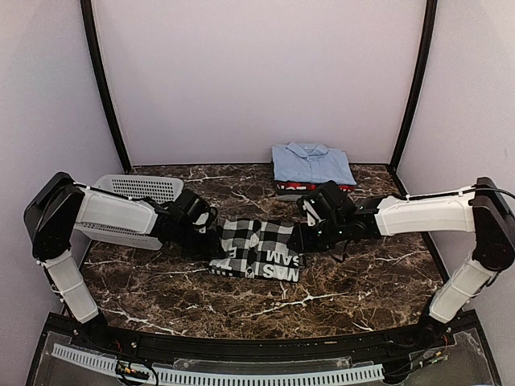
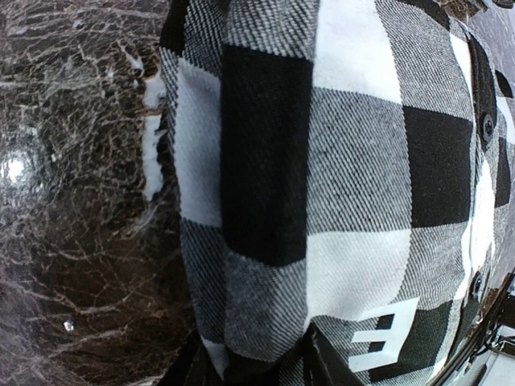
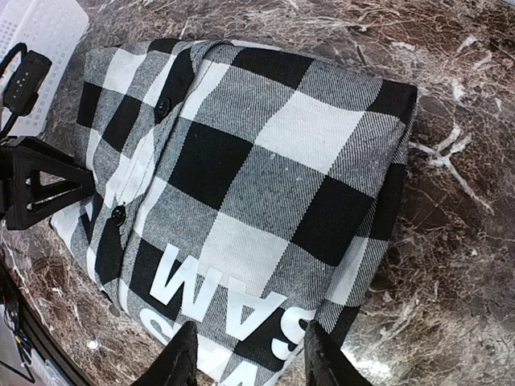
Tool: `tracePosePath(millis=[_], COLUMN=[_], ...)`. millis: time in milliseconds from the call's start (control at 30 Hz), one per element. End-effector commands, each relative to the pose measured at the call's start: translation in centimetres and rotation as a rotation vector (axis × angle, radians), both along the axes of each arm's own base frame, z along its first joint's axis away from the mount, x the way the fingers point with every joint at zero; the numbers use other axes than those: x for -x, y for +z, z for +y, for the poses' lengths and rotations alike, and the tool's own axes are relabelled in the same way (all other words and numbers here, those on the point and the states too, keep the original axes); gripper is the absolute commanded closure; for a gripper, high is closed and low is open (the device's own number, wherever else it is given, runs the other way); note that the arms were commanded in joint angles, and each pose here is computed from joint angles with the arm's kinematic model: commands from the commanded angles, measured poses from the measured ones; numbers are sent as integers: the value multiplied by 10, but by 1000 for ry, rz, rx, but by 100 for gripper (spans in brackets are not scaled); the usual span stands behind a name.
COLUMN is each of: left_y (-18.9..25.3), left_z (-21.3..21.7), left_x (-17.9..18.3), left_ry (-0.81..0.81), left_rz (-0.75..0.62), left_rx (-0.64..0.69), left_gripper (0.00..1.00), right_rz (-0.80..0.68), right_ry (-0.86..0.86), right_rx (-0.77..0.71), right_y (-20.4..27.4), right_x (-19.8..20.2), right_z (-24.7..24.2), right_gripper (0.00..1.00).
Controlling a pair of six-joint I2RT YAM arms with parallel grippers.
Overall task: Fold and stack the long sleeve shirts
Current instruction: Pick up the square-folded shirt from the center of the board.
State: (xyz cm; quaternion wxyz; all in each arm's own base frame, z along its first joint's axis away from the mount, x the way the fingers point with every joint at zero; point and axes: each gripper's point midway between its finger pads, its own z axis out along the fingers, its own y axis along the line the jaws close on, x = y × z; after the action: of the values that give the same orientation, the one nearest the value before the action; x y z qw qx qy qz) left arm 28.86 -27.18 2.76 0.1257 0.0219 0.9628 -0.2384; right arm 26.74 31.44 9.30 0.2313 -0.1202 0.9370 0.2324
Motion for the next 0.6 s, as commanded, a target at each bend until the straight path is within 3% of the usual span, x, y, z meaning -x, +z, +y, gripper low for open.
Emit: tracePosePath(millis=[0,100,233,567], left_y=[-22,-23,-19,8], left_z=[5,3,1,11], left_x=[7,8,6,7], left_ry=[38,49,60,37], left_rz=[45,53,48,-4], left_rx=[-44,-28,-19,-58], left_gripper=[66,75,98,100], right_rz=[-46,-58,-54,-36], right_ry=[-39,-58,-78,-83], right_rx=[-14,-8,-7,6], right_y=[11,11,7,-12], right_x=[-7,-10,-14,-18], right_z=[-6,-12,-21,-24], right_gripper=[57,57,57,57])
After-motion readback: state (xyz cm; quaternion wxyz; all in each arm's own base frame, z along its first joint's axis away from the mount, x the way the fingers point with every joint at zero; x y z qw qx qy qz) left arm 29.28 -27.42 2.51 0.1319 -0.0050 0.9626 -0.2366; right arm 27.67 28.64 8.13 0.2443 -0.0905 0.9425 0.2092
